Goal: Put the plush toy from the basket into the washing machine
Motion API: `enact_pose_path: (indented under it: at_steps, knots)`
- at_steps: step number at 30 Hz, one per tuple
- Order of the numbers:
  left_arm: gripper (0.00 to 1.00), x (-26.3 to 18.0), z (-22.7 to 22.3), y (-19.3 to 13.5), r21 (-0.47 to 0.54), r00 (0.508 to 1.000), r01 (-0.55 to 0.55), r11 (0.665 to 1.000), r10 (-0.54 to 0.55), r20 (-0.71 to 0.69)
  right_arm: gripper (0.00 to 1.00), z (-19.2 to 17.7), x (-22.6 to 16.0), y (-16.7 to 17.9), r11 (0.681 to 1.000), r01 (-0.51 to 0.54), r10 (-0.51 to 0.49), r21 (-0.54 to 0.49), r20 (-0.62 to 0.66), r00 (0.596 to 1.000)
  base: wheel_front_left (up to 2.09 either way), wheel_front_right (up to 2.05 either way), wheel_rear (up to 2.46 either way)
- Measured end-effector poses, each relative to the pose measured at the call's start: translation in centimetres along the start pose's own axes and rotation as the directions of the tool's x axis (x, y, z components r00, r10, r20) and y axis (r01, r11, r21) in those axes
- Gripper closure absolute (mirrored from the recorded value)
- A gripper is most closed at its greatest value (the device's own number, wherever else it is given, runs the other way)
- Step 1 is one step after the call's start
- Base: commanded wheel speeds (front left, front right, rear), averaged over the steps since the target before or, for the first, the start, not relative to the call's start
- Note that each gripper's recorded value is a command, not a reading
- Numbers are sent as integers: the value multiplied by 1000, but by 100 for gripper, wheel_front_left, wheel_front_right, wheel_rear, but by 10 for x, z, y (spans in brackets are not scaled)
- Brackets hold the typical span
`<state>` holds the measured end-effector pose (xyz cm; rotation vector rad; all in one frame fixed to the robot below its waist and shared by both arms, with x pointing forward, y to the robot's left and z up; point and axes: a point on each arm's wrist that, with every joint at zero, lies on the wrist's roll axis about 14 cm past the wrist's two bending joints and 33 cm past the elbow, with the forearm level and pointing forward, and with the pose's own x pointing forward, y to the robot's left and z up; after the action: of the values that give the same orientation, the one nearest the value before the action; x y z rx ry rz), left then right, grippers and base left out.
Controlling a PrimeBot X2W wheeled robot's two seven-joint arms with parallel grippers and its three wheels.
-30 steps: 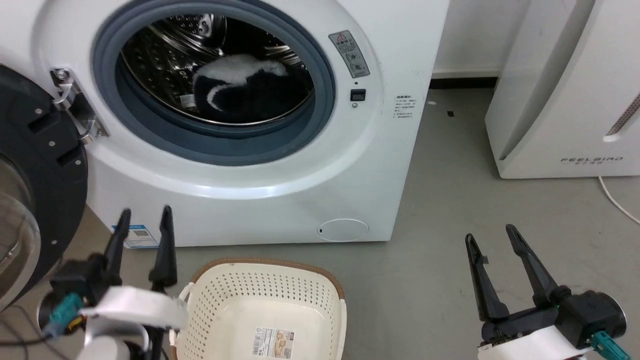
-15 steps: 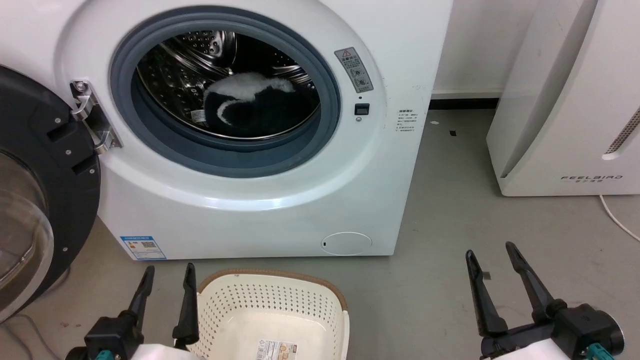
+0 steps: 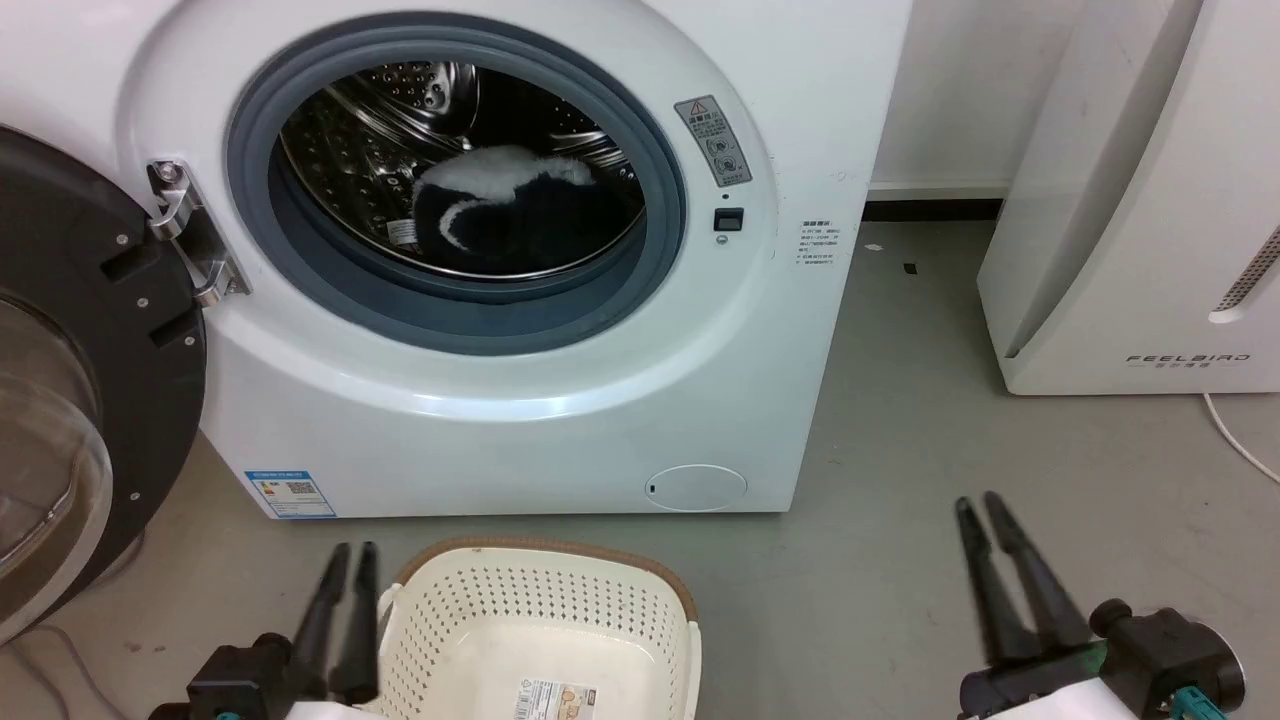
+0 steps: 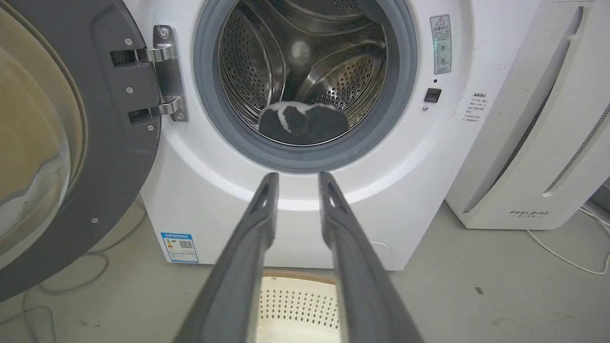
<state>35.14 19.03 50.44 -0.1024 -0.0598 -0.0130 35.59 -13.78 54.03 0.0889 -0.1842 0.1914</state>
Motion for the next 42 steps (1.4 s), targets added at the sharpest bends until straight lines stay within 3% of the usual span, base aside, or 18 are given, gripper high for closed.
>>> enact_pose_path:
  at_steps: [42]
  knots:
    - [100,3,-1,-6,38,999,4,999,-3,-37,100,-8,0,-6,999,13,-15,-33,-71,997,0,0,0]
